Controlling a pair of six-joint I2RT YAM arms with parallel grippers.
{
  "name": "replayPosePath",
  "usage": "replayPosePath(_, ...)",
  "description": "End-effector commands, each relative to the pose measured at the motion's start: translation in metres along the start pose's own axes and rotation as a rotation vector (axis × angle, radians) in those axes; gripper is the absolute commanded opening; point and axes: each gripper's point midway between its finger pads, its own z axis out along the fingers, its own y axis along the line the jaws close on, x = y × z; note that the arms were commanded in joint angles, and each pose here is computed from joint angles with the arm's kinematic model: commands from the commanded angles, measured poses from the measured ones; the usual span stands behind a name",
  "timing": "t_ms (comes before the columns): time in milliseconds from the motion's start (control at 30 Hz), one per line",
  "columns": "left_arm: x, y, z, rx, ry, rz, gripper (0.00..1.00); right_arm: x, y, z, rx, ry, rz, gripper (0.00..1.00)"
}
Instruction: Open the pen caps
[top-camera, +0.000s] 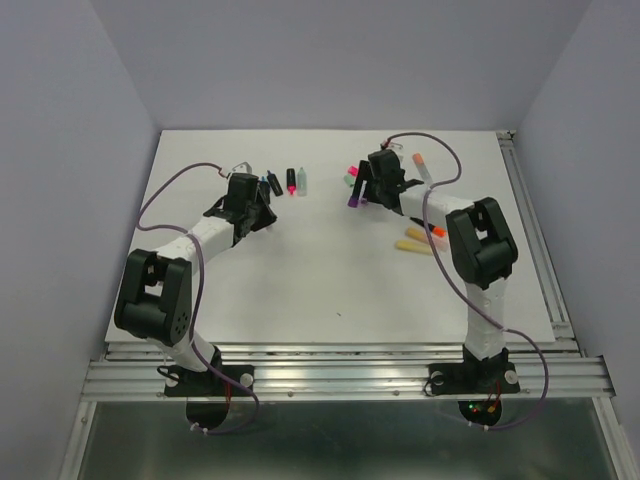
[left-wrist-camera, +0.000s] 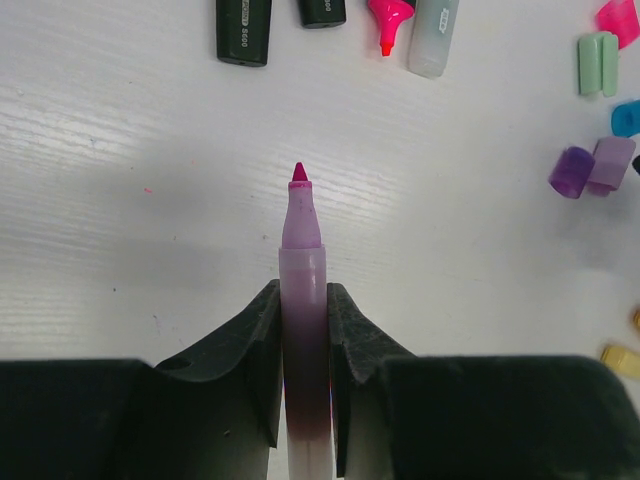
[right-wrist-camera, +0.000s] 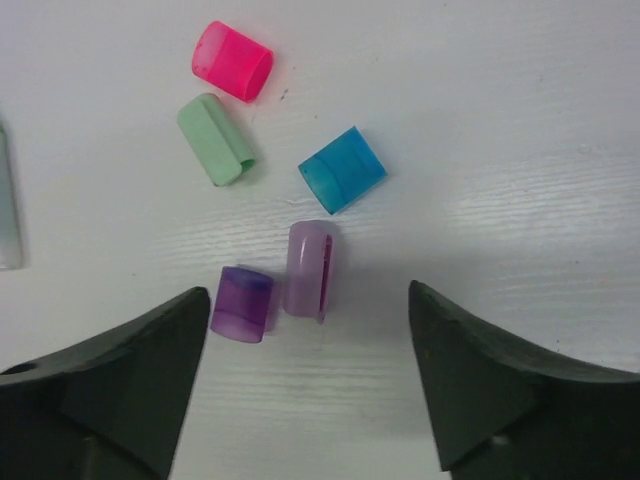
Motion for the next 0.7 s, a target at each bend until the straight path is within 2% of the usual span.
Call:
replayPosePath(0,-0.017,-0.008,-0.015,0.040,-0.058,0.011,0.00,-0.068,0.018,-0.066,-0.081,-0.146,0.019,0.97)
replayPosePath(33,-0.018,-0.009,-0.016,0.042,-0.061,0.011,0.00,-0.070,0.016,-0.074,-0.081,-0.158,0.034,1.00)
replayPosePath(67,-0.017,-0.008,-0.015,0.040,-0.061,0.017,0.00,-0.049,0.003,-0.077,-0.062,-0.125,0.031,1.00)
replayPosePath(167,-0.021,-0.004,-0.015,0.023,-0.077,0.016,0.00,-0.053,-0.004,-0.117,-0.110,-0.185,0.063,1.00)
replayPosePath(200,-0.023,-0.002,-0.014,0.019,-0.080,0.012,0.00,-0.019,-0.024,-0.117,-0.081,-0.130,0.054,1.00)
replayPosePath(267,-0.024,-0.001,-0.010,0.016,-0.074,0.012,0.00,-0.014,-0.030,-0.145,-0.105,-0.155,0.099,1.00)
replayPosePath(300,-0.023,0.002,-0.007,0.009,-0.067,0.011,0.00,0.023,-0.050,-0.146,-0.074,-0.093,0.100,1.00)
replayPosePath(333,-0.028,0.000,-0.006,0.013,-0.077,0.013,0.00,0.021,-0.050,-0.164,-0.104,-0.119,0.149,1.00)
replayPosePath(433,-0.035,0.002,-0.001,0.003,-0.080,0.005,0.00,0.062,-0.079,-0.183,-0.089,-0.098,0.222,1.00)
replayPosePath(500,-0.038,0.005,0.004,-0.006,-0.078,0.001,0.00,0.071,-0.088,-0.190,-0.088,-0.111,0.228,1.00)
replayPosePath(667,-0.059,0.008,0.019,-0.022,-0.097,0.007,0.00,0.053,-0.090,-0.208,-0.089,-0.164,0.230,1.00)
